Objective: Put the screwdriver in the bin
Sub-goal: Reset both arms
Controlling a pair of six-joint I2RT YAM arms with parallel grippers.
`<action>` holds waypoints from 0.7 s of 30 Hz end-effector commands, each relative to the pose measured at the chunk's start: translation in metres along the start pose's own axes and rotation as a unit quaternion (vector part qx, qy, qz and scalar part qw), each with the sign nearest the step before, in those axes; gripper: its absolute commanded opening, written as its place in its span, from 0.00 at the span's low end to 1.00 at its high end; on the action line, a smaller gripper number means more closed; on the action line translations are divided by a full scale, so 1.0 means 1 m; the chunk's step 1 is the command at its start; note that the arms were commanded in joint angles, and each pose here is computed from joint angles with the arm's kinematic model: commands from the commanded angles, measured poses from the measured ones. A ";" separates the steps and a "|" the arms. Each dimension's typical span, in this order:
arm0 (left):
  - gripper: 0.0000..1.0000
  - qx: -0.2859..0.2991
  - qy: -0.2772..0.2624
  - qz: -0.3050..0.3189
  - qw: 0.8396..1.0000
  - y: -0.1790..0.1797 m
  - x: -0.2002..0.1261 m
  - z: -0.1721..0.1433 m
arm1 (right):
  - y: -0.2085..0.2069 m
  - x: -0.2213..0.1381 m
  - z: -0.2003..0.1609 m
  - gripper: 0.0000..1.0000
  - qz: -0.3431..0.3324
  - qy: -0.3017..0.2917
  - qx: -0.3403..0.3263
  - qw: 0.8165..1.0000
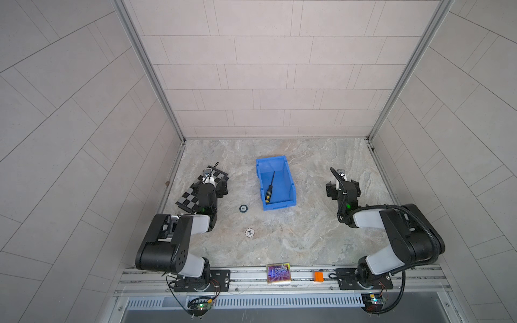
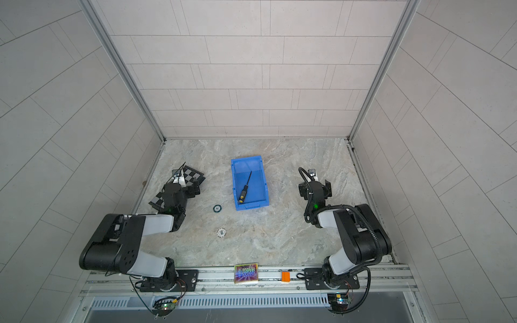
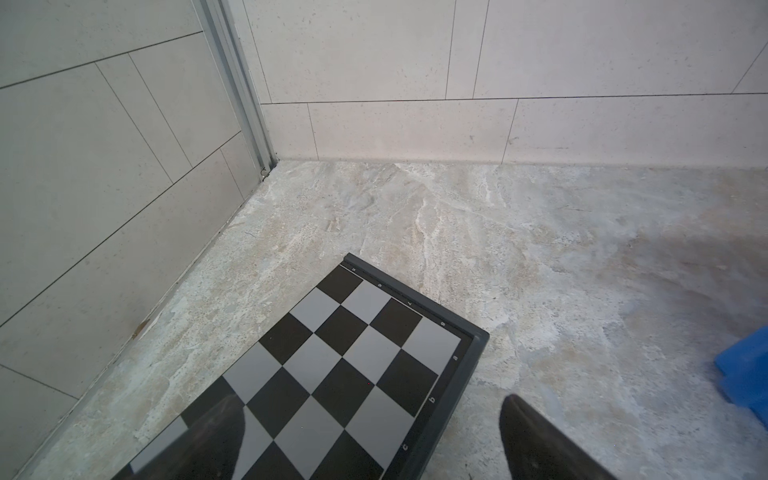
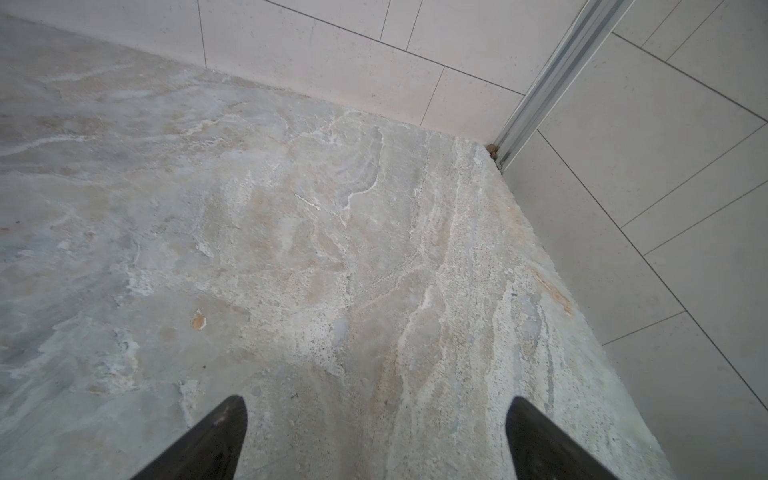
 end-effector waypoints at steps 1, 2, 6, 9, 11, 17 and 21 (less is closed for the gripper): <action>0.99 0.004 -0.013 -0.014 1.000 -0.007 0.003 0.009 | -0.003 0.008 -0.006 0.99 0.031 -0.026 0.048 0.998; 1.00 0.005 -0.012 -0.015 1.000 -0.008 0.004 0.008 | -0.004 0.010 -0.002 0.99 0.036 -0.037 0.053 0.997; 0.99 0.006 -0.010 -0.016 1.000 -0.008 0.004 0.008 | -0.004 0.011 -0.006 0.99 0.040 -0.020 0.052 0.998; 0.99 0.005 -0.010 -0.016 1.000 -0.008 0.004 0.008 | -0.004 0.010 -0.006 0.99 0.037 -0.027 0.051 0.998; 0.99 0.005 -0.011 -0.016 1.000 -0.008 0.004 0.008 | -0.008 0.009 -0.007 0.99 0.019 -0.033 0.055 0.998; 1.00 0.010 -0.020 -0.021 1.000 -0.012 -0.001 0.010 | -0.020 0.004 -0.012 0.99 -0.024 -0.032 0.073 0.997; 1.00 0.010 -0.020 -0.021 1.000 -0.012 -0.001 0.010 | -0.009 0.009 -0.006 0.99 0.015 -0.032 0.055 0.998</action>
Point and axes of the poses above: each gripper's point midway between its finger pads, its own x axis out along the fingers, its own y axis along the line the jaws close on, z = x × y, the point moved 3 cm from there along -x, back along the fingers, and after that the axes turned 13 degrees about -x, right-handed, at the moved point
